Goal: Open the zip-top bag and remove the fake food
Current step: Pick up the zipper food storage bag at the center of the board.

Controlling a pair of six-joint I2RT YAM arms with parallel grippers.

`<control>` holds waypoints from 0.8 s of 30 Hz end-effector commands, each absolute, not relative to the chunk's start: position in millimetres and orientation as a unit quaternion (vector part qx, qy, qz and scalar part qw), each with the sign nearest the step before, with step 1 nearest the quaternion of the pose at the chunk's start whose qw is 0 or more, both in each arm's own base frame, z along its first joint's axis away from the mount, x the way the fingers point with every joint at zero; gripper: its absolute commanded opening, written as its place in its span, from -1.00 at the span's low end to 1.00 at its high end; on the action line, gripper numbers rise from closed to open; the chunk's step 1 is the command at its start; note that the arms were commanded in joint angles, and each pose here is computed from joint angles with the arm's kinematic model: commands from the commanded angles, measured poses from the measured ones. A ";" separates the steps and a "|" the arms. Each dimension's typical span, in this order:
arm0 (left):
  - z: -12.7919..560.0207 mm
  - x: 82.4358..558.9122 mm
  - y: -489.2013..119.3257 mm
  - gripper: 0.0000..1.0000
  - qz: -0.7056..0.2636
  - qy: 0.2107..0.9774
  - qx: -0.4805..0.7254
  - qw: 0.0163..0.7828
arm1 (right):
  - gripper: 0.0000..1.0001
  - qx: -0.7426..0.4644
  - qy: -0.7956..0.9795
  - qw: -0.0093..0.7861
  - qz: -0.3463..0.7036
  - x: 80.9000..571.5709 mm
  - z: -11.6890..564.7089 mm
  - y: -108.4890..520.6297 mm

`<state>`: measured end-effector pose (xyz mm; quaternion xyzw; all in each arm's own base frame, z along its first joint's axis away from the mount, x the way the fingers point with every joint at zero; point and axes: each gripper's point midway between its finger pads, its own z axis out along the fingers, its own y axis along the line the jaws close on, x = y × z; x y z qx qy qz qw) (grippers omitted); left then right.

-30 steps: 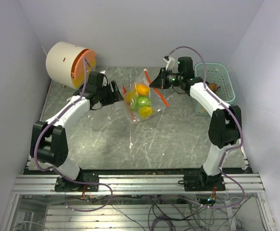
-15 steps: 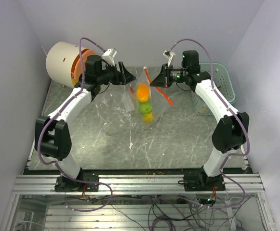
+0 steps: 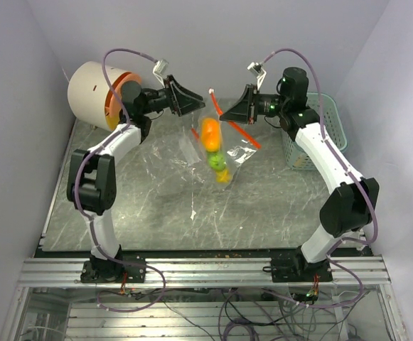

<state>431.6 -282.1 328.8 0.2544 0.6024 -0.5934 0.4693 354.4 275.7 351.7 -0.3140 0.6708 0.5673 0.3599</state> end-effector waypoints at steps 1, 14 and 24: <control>368.3 385.7 -274.1 0.44 -0.648 0.452 0.367 0.491 | -1.00 -0.324 0.603 0.360 0.633 320.9 396.5 277.3; 380.0 367.9 -304.6 0.63 -0.686 0.412 0.413 0.435 | -1.00 -0.331 0.592 0.352 0.645 317.3 415.3 276.4; 391.5 347.2 -308.9 -0.70 -0.692 0.397 0.411 0.441 | -1.00 -0.329 0.592 0.359 0.642 323.0 414.8 273.5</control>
